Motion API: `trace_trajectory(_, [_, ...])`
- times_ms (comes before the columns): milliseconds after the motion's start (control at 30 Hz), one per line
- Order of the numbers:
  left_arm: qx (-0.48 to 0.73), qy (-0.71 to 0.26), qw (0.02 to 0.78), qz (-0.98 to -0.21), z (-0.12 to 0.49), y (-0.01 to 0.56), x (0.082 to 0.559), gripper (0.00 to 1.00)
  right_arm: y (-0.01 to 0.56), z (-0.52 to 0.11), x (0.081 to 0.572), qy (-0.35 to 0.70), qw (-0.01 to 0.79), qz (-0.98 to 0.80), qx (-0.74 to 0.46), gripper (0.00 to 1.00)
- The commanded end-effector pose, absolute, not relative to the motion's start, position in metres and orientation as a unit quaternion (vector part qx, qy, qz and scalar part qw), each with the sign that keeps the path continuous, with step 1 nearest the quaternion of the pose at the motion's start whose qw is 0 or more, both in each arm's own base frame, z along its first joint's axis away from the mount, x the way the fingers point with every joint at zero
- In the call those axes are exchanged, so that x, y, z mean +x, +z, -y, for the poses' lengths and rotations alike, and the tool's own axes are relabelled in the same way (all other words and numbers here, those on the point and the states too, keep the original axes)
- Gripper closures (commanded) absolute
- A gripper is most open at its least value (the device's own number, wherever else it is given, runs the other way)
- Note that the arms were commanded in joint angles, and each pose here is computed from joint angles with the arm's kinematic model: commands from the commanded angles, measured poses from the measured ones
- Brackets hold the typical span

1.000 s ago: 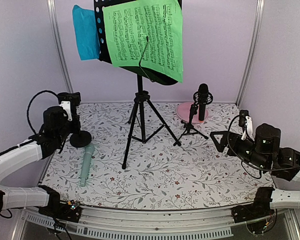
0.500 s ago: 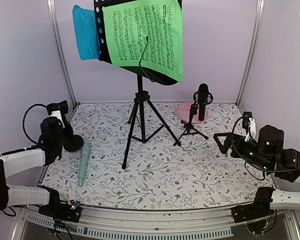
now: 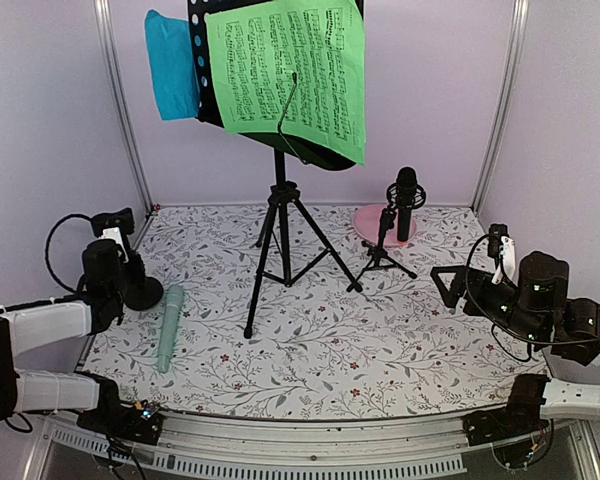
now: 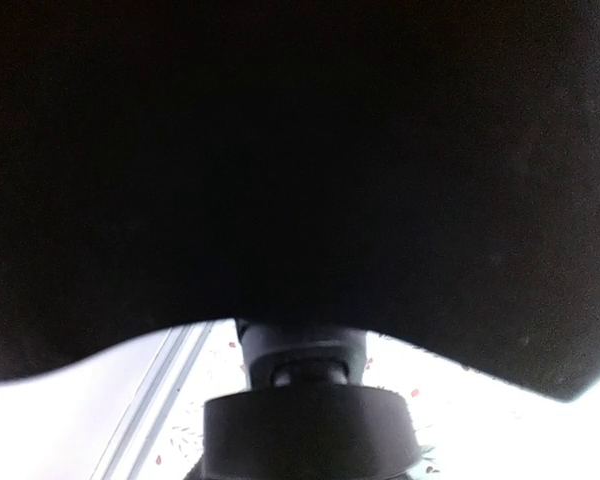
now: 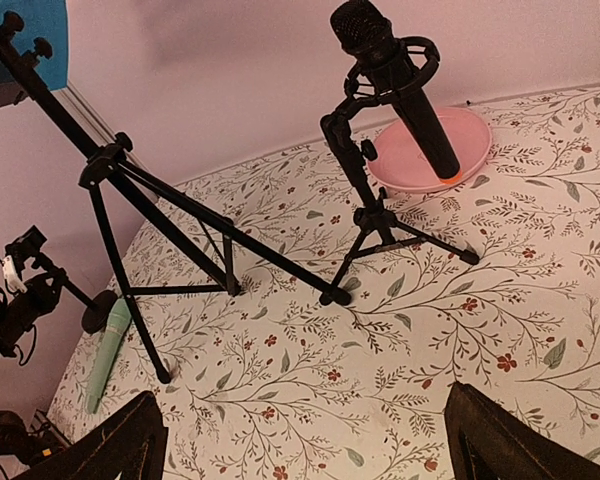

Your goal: Pack up the instrument practice props

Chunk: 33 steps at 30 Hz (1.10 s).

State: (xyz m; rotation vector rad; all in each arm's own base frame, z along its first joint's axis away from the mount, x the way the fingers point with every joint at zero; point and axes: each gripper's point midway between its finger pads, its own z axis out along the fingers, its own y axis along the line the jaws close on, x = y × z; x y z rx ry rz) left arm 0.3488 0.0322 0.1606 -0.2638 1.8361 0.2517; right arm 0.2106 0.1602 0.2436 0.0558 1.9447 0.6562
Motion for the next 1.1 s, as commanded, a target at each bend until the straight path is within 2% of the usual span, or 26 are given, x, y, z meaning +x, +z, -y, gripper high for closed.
trace_trajectory(0, [-0.138,0.111,0.624,-0.761,-0.041,0.179,0.349,1.00,0.245,-0.157,0.214,0.259,0.530,-0.807,0.020,0.01])
trace_trajectory(167, [-0.151,0.108,0.618,-0.764,-0.043,0.169,0.343,1.00,0.245,-0.158,0.214,0.256,0.531,-0.808,0.012,0.01])
trace_trajectory(233, [-0.153,0.107,0.620,-0.762,-0.043,0.170,0.341,0.96,0.245,-0.158,0.214,0.254,0.532,-0.808,0.011,0.01])
trace_trajectory(433, [-0.149,0.110,0.618,-0.764,-0.044,0.169,0.337,0.84,0.243,-0.155,0.213,0.254,0.534,-0.807,0.013,0.01])
trace_trajectory(500, [-0.155,0.112,0.616,-0.764,-0.045,0.169,0.335,0.77,0.242,-0.156,0.213,0.255,0.532,-0.807,0.014,0.01])
trace_trajectory(633, [-0.159,0.103,0.616,-0.765,-0.045,0.168,0.329,0.70,0.240,-0.156,0.213,0.258,0.529,-0.808,0.018,0.01])
trace_trajectory(700, [-0.164,0.100,0.615,-0.765,-0.045,0.167,0.326,0.64,0.238,-0.156,0.213,0.259,0.528,-0.809,0.020,0.01])
trace_trajectory(900, [-0.153,0.093,0.611,-0.771,-0.042,0.169,0.319,0.58,0.235,-0.157,0.213,0.263,0.526,-0.808,0.023,0.01])
trace_trajectory(967, [-0.157,0.098,0.603,-0.776,-0.044,0.168,0.316,0.53,0.234,-0.158,0.213,0.266,0.526,-0.808,0.023,0.01])
trace_trajectory(1067, [-0.165,0.094,0.595,-0.781,-0.044,0.170,0.309,0.40,0.234,-0.161,0.212,0.273,0.522,-0.808,0.021,0.01])
